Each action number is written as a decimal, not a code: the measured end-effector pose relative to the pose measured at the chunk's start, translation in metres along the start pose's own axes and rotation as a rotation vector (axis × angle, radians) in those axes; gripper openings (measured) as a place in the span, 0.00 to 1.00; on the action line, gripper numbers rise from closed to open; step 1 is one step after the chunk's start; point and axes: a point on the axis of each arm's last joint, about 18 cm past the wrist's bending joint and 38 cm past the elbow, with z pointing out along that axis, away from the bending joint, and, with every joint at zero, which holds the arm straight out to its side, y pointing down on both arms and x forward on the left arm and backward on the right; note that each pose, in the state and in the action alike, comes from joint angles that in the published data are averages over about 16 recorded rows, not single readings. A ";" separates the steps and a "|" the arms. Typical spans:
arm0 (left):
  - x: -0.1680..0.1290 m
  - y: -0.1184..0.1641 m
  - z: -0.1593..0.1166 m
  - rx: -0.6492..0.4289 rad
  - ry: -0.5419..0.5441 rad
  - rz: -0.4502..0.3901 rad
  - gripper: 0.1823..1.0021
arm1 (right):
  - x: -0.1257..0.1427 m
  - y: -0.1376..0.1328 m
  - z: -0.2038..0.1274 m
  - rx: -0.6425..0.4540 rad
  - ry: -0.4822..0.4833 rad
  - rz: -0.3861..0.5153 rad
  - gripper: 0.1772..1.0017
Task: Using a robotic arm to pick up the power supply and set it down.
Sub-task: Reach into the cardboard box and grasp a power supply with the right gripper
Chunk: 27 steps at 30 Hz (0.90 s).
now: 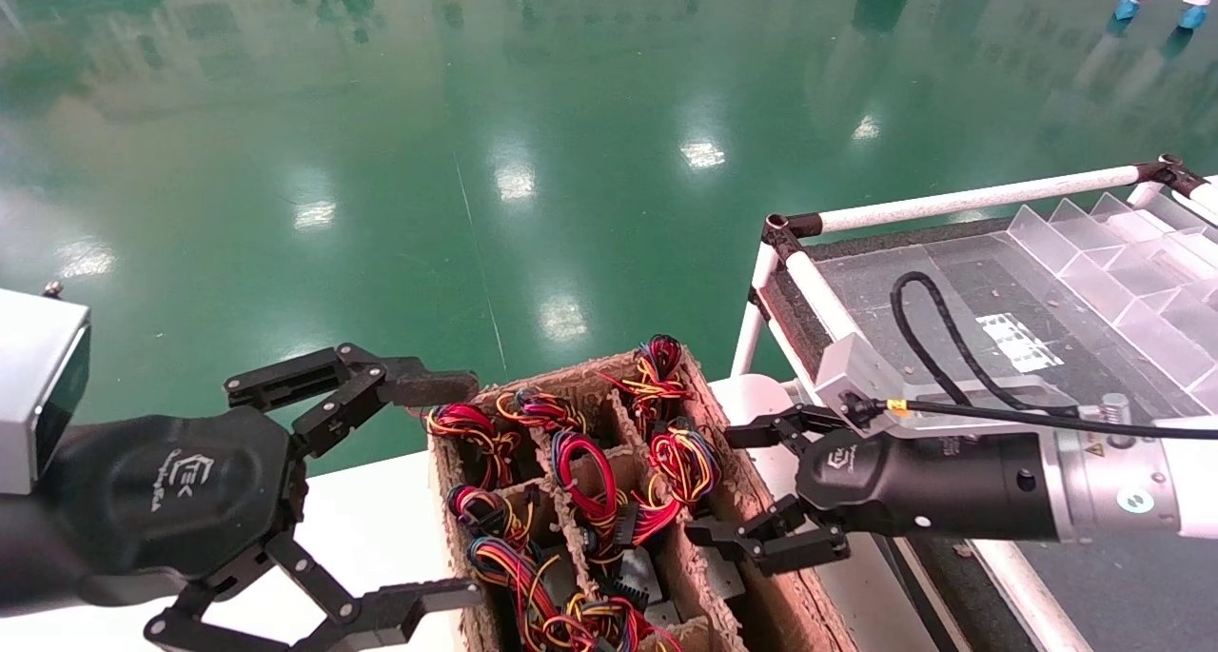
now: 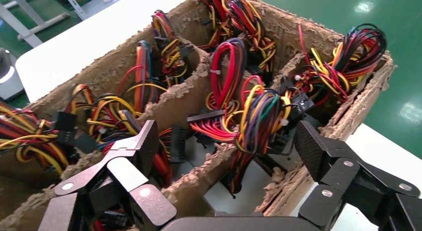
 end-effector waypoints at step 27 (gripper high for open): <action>0.000 0.000 0.000 0.000 0.000 0.000 1.00 | 0.009 0.009 0.025 -0.008 0.061 -0.022 0.46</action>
